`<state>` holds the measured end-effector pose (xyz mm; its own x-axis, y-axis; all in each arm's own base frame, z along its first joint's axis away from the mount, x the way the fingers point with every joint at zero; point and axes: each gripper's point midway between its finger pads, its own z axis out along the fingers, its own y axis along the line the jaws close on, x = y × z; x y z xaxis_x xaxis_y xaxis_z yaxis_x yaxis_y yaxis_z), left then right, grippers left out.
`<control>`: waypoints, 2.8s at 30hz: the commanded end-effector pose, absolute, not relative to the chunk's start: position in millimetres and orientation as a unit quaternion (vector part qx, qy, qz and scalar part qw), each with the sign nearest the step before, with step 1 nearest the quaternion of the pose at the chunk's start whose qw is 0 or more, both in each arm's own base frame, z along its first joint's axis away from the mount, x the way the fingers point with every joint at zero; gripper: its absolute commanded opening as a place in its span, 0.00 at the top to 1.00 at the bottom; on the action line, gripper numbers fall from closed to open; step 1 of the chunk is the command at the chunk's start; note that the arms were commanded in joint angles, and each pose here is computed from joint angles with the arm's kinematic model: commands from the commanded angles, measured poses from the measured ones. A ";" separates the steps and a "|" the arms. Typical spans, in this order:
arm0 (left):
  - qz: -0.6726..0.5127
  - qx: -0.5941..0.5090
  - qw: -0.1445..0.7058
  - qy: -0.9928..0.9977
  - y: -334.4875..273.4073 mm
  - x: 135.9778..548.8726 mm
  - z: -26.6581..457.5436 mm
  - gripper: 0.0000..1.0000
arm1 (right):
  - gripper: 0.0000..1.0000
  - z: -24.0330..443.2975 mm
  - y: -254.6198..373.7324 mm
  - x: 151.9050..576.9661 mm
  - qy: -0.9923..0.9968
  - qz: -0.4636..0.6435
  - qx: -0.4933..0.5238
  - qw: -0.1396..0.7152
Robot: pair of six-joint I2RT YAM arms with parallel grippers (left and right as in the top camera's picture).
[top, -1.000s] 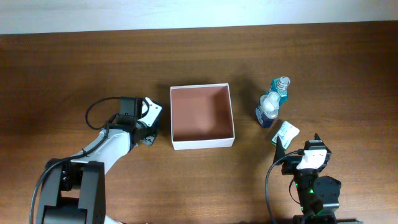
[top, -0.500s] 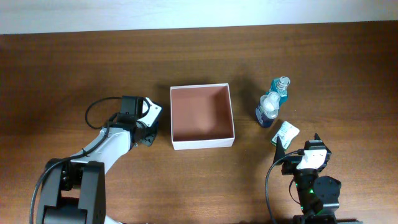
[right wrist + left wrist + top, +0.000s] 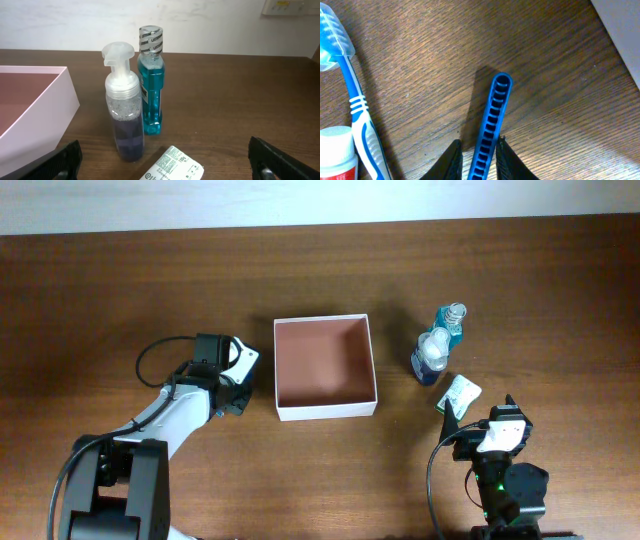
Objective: Pack container
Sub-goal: 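Lower the left gripper and close it on the blue razor, then lift the razor with the left gripper and carry it over the box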
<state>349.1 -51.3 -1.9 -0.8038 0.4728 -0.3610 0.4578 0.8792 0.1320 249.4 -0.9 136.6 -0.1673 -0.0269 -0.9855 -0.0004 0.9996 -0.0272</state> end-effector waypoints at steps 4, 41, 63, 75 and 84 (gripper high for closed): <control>0.023 0.254 0.139 0.957 -43.8 323.3 -26.3 0.79 | 0.02 132.5 -2.3 249.0 0.768 -0.014 -0.007 0.641; -0.020 0.212 0.160 0.964 -59.4 340.5 -4.0 0.99 | 0.02 132.5 -2.3 249.0 0.768 -0.014 -0.007 0.641; -0.129 -0.021 0.397 0.908 -87.6 371.0 223.0 0.99 | 0.02 132.5 -2.3 249.0 0.768 -0.014 -0.007 0.641; -0.186 -0.001 0.372 0.909 -173.3 362.1 208.5 0.99 | 0.02 132.5 -2.3 249.0 0.768 -0.014 -0.007 0.641; -0.153 0.031 0.319 0.935 -206.3 364.9 151.4 0.99 | 0.02 132.5 -2.3 249.0 0.768 -0.014 -0.007 0.641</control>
<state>357.5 -202.9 154.5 -0.7956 -0.0309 -0.6050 0.1780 0.9427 -0.2823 249.4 -0.9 136.6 -0.1673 -0.0277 -0.9855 -0.0005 0.9996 -0.0280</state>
